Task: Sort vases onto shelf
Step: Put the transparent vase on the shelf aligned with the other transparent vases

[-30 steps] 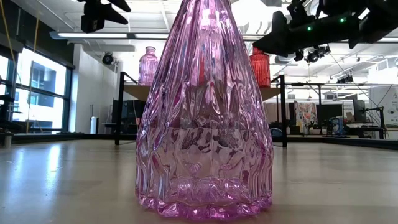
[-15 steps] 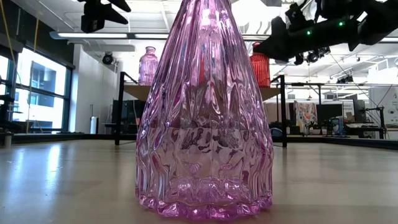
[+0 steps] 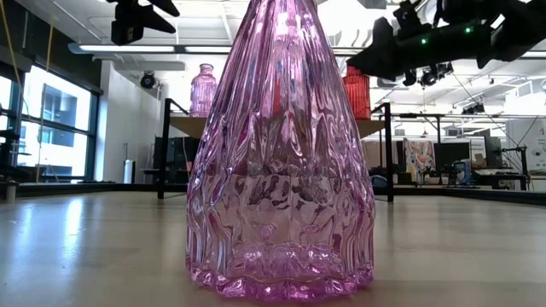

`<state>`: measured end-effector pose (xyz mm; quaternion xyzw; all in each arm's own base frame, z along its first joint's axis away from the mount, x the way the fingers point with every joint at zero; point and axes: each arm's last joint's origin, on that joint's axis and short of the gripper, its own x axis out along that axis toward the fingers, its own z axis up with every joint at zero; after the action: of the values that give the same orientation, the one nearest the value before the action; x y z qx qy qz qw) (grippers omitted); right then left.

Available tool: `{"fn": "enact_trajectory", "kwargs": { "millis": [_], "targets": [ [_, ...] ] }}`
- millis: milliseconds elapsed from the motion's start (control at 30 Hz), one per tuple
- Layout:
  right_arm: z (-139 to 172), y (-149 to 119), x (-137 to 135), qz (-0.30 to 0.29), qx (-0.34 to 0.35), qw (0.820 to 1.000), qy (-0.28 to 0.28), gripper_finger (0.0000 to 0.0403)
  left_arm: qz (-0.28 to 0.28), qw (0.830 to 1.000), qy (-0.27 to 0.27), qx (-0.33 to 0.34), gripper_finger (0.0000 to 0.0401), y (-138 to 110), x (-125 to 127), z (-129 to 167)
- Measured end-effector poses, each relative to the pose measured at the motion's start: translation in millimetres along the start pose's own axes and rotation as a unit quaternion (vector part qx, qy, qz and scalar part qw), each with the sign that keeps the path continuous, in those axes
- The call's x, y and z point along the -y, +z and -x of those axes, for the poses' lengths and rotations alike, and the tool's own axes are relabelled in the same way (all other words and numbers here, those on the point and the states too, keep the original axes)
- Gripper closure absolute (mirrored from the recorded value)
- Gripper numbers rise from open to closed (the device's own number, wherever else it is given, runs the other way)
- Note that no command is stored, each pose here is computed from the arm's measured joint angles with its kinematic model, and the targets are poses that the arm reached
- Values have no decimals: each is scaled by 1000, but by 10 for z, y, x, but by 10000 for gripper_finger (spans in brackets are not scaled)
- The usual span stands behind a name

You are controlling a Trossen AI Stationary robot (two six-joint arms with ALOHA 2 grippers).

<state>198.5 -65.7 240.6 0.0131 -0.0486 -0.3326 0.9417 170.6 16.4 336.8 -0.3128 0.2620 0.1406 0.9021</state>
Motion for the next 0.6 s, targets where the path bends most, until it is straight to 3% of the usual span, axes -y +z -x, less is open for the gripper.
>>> {"fn": "enact_trajectory", "kwargs": {
  "millis": [600],
  "targets": [
    [123, 203, 40, 3, 46, 999, 2, 247, 0, 1000, 0, 0, 284, 0, 0, 0]
  ]
}}
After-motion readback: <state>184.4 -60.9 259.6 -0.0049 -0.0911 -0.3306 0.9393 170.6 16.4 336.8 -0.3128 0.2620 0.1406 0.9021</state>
